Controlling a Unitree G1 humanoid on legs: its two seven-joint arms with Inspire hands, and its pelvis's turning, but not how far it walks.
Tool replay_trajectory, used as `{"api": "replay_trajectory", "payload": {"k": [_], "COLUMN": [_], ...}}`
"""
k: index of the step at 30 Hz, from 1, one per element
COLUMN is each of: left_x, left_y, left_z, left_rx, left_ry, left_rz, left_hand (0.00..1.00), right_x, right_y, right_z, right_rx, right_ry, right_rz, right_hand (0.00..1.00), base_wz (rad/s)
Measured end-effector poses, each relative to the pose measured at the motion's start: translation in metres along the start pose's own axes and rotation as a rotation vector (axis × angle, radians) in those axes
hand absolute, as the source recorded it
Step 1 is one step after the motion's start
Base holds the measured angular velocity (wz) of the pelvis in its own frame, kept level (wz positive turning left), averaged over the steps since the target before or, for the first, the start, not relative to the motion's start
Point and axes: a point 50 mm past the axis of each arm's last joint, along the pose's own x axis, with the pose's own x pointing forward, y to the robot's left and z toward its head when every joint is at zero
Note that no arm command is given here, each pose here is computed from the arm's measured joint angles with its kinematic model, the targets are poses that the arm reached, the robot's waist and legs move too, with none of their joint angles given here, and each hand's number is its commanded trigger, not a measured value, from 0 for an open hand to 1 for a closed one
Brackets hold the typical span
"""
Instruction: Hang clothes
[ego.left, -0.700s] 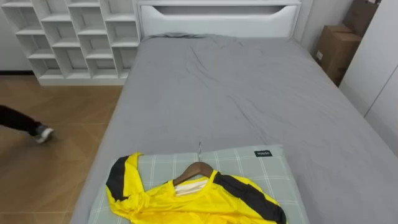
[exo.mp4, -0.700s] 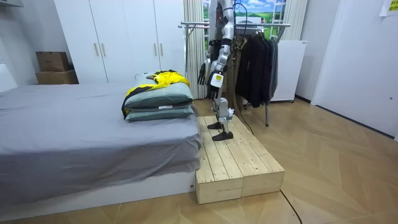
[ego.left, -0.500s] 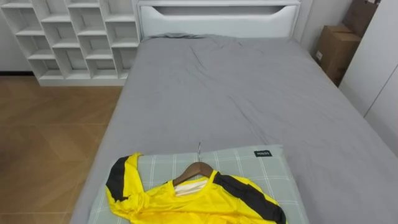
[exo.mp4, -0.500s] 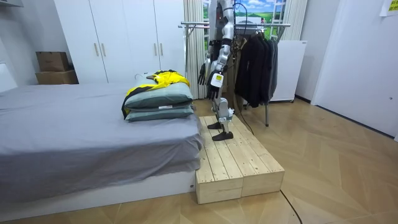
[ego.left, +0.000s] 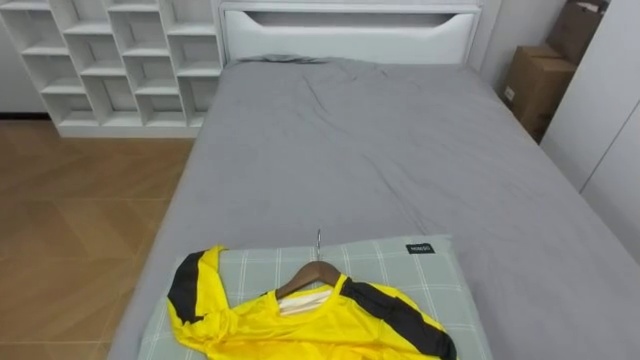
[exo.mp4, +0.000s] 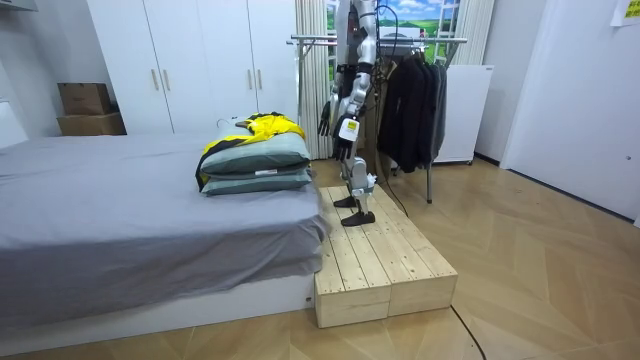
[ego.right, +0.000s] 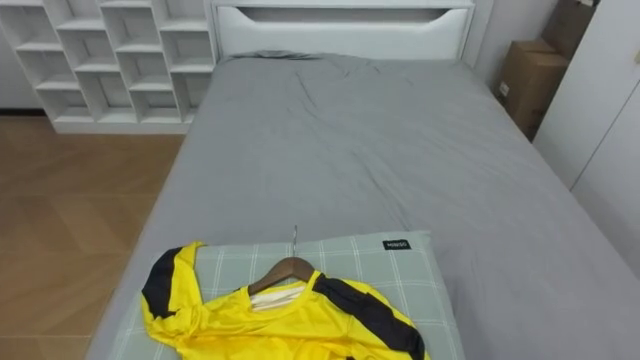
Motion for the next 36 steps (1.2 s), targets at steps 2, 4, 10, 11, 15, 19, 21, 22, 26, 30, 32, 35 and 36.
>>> {"api": "replay_trajectory", "payload": {"k": [2, 4, 10, 11, 15, 19, 21, 22, 26, 30, 32, 35, 36], "left_x": [0.0, 0.0, 0.0, 0.0, -0.001, -0.003, -0.003, -0.003, -0.004, -0.006, -0.007, -0.01, -0.011], "left_y": [0.0, -0.001, -0.002, -0.002, -0.001, 0.003, 0.008, 0.009, 0.018, 0.031, 0.037, 0.047, 0.051], "left_z": [0.0, 0.0, -0.002, -0.002, -0.005, -0.01, -0.011, -0.01, -0.006, 0.005, 0.01, 0.027, 0.035], "left_rx": [-0.002, -0.01, -0.036, -0.042, -0.084, -0.108, -0.113, -0.113, -0.1, -0.07, -0.045, -0.007, 0.007], "left_ry": [0.0, 0.0, 0.005, 0.006, 0.01, 0.017, 0.02, 0.019, -0.006, -0.064, -0.089, -0.167, -0.208], "left_rz": [0.001, 0.001, -0.002, -0.001, 0.012, 0.039, 0.086, 0.099, 0.204, 0.348, 0.405, 0.502, 0.545], "left_hand": [0.0, 0.0, 0.0, 0.0, 0.0, 0.0, 0.0, 0.0, 0.0, 0.0, 0.0, 0.0, 0.0], "right_x": [0.0, 0.0, 0.0, 0.0, 0.0, 0.0, 0.0, 0.0, -0.001, -0.001, -0.002, -0.002, -0.002], "right_y": [0.0, 0.0, -0.001, -0.001, -0.002, -0.001, -0.002, -0.002, -0.004, -0.006, -0.006, -0.008, -0.008], "right_z": [0.0, 0.0, 0.001, 0.001, 0.001, 0.003, 0.003, 0.003, 0.0, 0.001, 0.0, 0.0, 0.0], "right_rx": [0.004, 0.004, -0.005, -0.006, -0.021, -0.042, -0.052, -0.052, -0.05, -0.052, -0.059, -0.061, -0.067], "right_ry": [-0.001, -0.002, -0.005, -0.006, -0.009, -0.015, -0.013, -0.012, -0.005, -0.009, -0.006, -0.005, -0.005], "right_rz": [-0.001, -0.002, -0.011, -0.011, -0.012, -0.013, -0.02, -0.021, -0.029, -0.051, -0.058, -0.063, -0.063], "right_hand": [0.0, 0.0, 0.0, 0.0, 0.0, 0.0, 0.0, 0.0, 0.0, 0.0, 0.0, 0.0, 0.0], "base_wz": [0.0, 0.0, 0.0, 0.0, 0.0, 0.02, 0.0, 0.0, 0.03, 0.05, 0.04, 0.02, 0.0]}}
